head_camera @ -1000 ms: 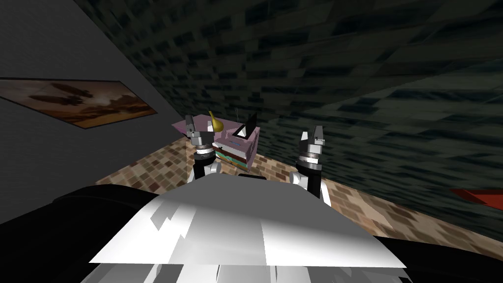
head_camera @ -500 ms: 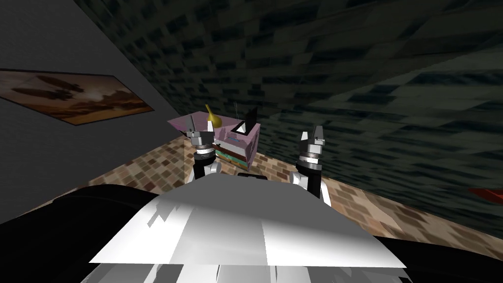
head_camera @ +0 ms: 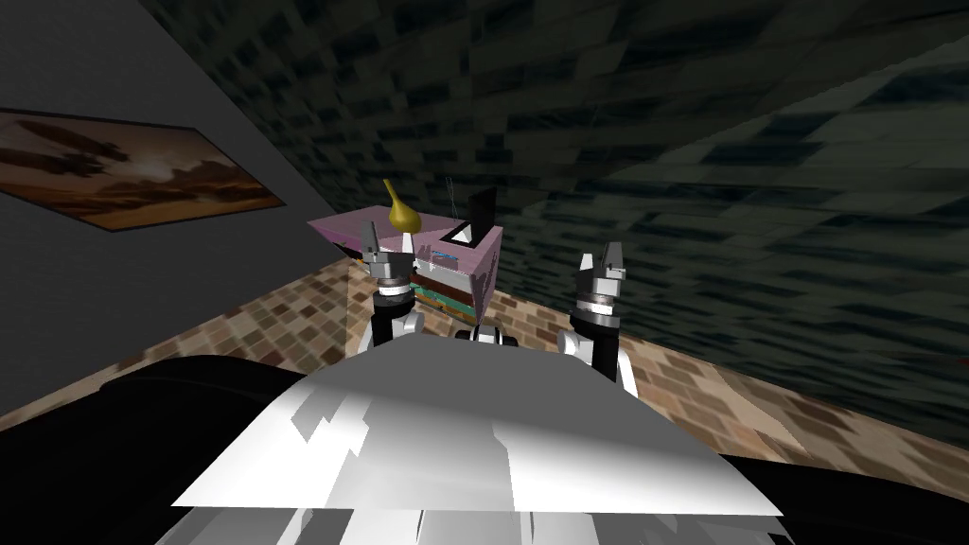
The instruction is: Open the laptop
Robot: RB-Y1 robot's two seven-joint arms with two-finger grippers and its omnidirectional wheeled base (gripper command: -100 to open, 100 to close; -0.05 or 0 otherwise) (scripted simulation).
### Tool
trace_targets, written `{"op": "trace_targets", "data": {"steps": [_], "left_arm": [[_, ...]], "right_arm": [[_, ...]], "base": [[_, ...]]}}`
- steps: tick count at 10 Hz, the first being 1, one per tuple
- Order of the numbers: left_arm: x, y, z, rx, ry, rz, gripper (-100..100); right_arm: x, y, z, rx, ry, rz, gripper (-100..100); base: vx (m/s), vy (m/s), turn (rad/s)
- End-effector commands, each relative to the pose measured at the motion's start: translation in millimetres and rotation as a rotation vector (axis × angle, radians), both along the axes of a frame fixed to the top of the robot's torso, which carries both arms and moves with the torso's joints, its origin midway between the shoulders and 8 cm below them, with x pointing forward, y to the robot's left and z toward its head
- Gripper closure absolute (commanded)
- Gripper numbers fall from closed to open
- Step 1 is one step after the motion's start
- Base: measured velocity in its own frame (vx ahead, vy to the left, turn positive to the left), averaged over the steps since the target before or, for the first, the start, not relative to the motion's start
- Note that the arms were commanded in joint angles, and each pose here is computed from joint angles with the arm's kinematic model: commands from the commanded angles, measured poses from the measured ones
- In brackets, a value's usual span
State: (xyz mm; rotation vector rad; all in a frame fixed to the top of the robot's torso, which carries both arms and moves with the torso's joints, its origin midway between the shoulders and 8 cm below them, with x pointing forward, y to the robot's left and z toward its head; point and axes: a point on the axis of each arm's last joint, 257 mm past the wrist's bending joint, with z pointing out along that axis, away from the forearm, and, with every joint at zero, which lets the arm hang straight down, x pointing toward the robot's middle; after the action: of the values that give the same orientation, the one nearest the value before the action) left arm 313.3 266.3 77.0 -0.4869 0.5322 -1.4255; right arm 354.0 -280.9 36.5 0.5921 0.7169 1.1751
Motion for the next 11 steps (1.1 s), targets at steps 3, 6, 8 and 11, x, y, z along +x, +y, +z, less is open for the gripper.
{"op": "trace_targets", "data": {"steps": [3, 6, 8, 11], "left_arm": [[21.9, -3.0, -0.4, 0.096, 0.056, 0.002, -100], [40.1, 2.1, 5.2, 0.136, 0.086, 0.034, -100], [48.0, 5.2, 6.7, 0.145, 0.103, 0.049, -100], [62.0, 11.3, 12.5, 0.159, 0.127, 0.081, -100]], "right_arm": [[0.0, 0.0, 0.0, 0.0, 0.0, 0.0, 0], [0.0, 0.0, 0.0, 0.0, 0.0, 0.0, 0], [0.0, 0.0, 0.0, 0.0, 0.0, 0.0, 0], [0.0, 0.0, 0.0, 0.0, 0.0, 0.0, 0]], "base": [[-0.019, 0.004, -0.055], [-0.033, 0.005, -0.079], [-0.022, 0.009, -0.048], [-0.03, 0.007, -0.067]]}}
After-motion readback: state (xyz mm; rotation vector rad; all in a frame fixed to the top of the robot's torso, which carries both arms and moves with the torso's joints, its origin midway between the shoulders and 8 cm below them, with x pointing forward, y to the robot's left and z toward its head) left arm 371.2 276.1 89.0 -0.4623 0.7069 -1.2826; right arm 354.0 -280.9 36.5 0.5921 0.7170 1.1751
